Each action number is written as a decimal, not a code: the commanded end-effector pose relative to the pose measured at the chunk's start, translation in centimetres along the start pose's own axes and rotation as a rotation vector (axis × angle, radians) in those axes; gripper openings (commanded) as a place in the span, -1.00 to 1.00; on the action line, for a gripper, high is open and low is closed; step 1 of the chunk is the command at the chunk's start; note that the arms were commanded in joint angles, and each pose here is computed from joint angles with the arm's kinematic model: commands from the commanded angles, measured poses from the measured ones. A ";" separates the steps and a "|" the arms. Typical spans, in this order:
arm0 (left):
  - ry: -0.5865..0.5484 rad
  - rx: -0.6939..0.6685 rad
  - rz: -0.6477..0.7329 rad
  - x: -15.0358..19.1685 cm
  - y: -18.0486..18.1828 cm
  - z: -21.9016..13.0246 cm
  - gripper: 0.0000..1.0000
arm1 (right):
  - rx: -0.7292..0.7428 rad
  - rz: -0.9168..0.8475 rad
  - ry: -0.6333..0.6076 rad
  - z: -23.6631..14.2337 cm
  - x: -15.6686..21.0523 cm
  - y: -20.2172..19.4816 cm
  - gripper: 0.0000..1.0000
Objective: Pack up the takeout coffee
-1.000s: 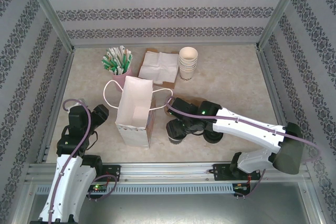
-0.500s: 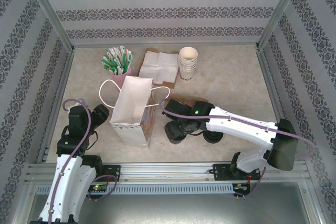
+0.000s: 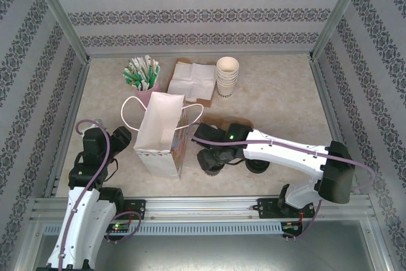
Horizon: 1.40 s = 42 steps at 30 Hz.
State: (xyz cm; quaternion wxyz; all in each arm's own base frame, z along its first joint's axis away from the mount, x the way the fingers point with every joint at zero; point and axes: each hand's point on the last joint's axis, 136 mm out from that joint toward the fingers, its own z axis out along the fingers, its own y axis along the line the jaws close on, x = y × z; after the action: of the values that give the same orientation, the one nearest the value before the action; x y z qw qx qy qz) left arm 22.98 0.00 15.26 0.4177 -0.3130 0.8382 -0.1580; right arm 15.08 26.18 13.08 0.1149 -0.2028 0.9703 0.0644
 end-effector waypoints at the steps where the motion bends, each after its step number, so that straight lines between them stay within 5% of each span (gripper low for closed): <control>1: -0.015 0.017 0.000 -0.5 -0.4 -0.2 0.28 | 0.066 -0.032 0.046 0.6 1.0 -0.6 0.43; 16: -0.014 0.020 -0.001 -0.5 -0.5 -0.1 0.28 | 0.189 -0.053 0.180 2.5 3.7 -2.1 0.41; 28: -0.010 0.025 -0.001 -0.5 -0.7 -0.2 0.26 | 0.157 0.091 0.373 4.9 7.4 -3.1 0.32; 42: -0.011 0.040 -0.004 -0.6 -1.0 -0.3 0.25 | 0.250 0.134 0.291 2.2 6.7 -6.7 0.29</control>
State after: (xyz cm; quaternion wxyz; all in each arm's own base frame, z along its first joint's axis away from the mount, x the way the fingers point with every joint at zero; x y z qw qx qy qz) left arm 23.00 -0.33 15.21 0.4136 -0.3093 0.8401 -0.1657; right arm 15.23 25.10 12.36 0.0902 -0.1467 0.9830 0.0634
